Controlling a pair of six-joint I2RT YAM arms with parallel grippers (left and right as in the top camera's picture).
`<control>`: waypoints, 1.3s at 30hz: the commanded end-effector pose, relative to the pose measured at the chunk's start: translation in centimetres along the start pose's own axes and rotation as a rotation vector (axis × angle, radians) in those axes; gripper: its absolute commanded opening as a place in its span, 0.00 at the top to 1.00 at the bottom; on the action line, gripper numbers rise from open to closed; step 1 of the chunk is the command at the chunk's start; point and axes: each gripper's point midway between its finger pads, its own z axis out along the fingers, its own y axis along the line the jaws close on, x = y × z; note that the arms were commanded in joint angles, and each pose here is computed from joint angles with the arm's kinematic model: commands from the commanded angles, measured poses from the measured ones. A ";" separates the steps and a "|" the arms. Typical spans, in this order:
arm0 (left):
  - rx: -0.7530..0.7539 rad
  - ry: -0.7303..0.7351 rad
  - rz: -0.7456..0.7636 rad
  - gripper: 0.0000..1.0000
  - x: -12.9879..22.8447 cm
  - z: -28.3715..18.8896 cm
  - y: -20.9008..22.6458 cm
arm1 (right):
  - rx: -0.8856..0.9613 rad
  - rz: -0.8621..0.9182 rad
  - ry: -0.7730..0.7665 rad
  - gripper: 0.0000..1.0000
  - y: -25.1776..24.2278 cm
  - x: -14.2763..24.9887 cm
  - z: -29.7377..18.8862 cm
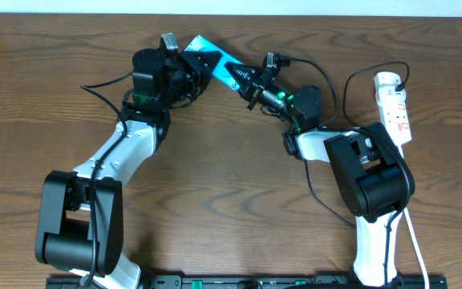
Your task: Plug charger to phone and switch on socket
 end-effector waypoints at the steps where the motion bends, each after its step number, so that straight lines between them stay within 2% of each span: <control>1: 0.023 -0.011 0.052 0.81 -0.2 -0.1 -0.9 | 0.003 0.006 0.021 0.99 -0.1 0.5 0.3; 2: 0.023 -0.010 0.052 0.81 -0.2 -0.1 -0.9 | 0.003 0.006 0.021 0.99 -0.1 0.5 0.3; 6: 0.024 -0.008 0.057 0.92 -0.2 -0.1 -0.9 | 0.005 0.007 0.025 0.99 -0.1 0.5 0.3; 39: 0.024 -0.010 0.068 0.93 -0.2 -0.1 -0.9 | 0.012 0.025 0.047 0.99 -0.3 1.0 0.3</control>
